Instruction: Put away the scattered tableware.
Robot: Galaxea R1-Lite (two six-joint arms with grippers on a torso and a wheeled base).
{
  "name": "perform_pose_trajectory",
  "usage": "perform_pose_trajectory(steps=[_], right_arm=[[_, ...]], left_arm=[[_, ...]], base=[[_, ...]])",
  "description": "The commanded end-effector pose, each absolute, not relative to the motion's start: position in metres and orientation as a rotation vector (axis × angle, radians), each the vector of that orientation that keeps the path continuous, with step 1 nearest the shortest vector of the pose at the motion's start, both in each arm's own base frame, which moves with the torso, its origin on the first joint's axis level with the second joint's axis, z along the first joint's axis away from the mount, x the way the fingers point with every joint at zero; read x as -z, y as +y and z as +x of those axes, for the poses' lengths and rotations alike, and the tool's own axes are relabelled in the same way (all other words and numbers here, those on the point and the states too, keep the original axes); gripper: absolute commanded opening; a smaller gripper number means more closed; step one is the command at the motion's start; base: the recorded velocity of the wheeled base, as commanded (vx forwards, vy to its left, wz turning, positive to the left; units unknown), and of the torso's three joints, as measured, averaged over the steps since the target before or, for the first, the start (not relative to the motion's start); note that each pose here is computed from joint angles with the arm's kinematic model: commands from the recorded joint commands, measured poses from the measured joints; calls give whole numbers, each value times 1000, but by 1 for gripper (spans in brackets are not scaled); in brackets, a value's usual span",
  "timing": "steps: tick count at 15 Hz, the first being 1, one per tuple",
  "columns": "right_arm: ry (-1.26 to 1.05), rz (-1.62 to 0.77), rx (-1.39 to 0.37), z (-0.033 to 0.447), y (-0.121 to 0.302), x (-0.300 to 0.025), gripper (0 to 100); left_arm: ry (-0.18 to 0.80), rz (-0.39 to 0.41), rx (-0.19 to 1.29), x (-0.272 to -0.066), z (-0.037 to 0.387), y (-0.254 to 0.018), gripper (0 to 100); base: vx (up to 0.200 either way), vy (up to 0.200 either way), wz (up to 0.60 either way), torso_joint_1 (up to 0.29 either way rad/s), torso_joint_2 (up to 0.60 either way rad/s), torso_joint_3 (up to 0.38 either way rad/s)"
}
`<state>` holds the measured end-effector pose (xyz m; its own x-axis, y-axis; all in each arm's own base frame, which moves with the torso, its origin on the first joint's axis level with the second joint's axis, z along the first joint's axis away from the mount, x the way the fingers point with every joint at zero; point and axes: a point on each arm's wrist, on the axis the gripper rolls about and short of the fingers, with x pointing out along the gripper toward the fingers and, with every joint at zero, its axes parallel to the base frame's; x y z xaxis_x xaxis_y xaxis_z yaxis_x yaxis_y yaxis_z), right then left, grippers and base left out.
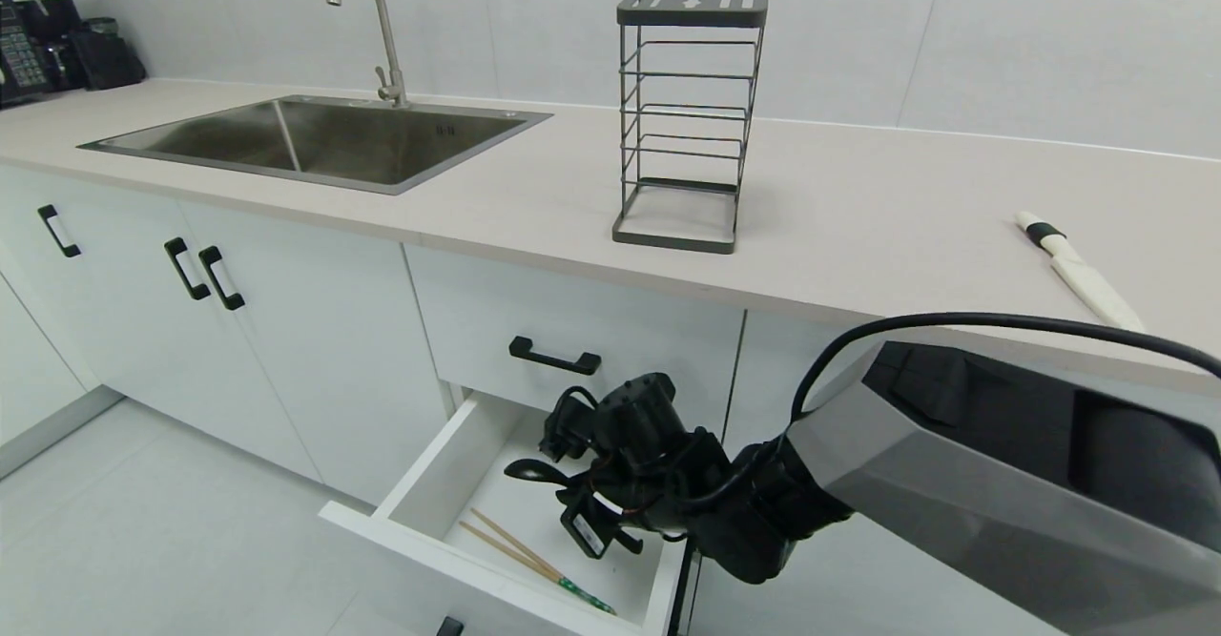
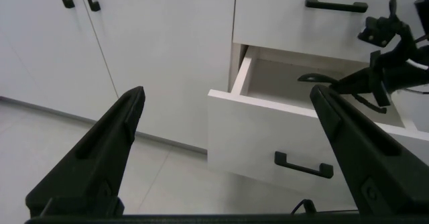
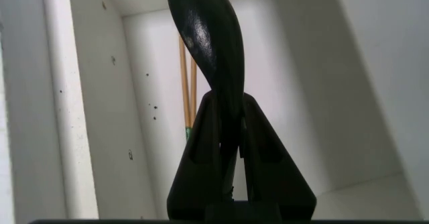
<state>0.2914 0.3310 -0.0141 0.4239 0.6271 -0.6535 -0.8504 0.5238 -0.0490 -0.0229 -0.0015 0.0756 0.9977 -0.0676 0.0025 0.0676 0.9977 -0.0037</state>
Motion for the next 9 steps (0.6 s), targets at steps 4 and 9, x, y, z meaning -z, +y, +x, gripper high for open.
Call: perform_pose_trajectory(steps=[4,9], right_arm=[[650,-444,-920,299,345,41,0],[670,-458,-924,299,350,55,0]], left_arm=[[-1,-5,67,-76,-23,-2,100],[-1,-5,67,-76,-23,-2,100]], base=[[0,0,0,0,0,0],[0,0,0,0,0,0]])
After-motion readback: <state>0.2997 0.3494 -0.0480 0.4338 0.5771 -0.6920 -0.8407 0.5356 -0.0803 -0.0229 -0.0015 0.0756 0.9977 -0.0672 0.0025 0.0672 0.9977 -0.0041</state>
